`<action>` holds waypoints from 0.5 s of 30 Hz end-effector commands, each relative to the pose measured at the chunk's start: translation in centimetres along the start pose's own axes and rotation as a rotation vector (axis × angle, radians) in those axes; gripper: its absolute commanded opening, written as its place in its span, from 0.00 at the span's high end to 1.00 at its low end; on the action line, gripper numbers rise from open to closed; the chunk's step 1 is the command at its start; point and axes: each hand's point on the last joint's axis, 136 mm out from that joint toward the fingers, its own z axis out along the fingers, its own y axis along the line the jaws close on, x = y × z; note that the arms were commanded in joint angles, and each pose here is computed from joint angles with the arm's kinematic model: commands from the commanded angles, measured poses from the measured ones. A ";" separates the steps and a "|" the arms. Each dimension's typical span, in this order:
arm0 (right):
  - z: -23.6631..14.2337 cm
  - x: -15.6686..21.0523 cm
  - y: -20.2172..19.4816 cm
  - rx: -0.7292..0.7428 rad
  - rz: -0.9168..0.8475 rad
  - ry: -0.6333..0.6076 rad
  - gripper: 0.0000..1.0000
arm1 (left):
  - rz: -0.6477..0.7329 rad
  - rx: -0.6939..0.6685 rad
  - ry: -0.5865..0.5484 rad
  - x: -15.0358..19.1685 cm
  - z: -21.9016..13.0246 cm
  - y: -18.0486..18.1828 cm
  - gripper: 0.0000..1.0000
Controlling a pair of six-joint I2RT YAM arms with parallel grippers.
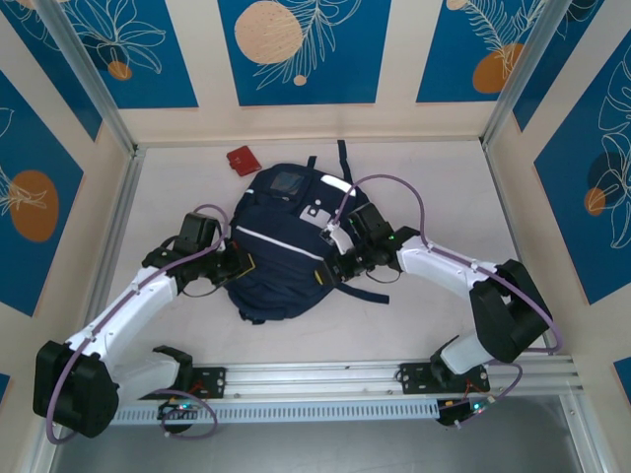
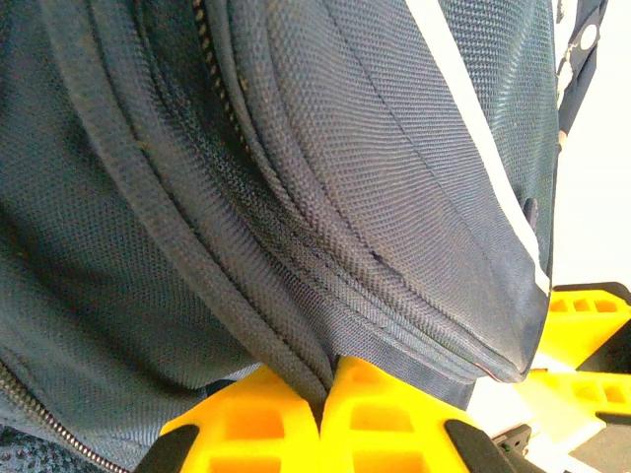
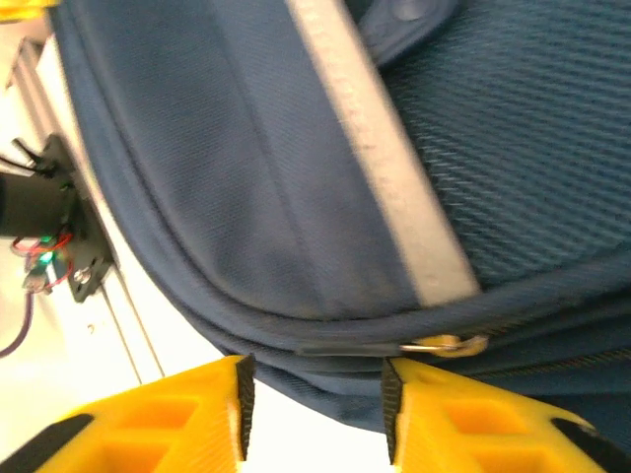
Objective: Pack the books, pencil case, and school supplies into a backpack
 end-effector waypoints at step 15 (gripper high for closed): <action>0.6 -1.7 -1.2 0.086 0.016 -0.038 0.51 | 0.025 0.102 -0.028 -1.1 -0.6 -2.5 1.00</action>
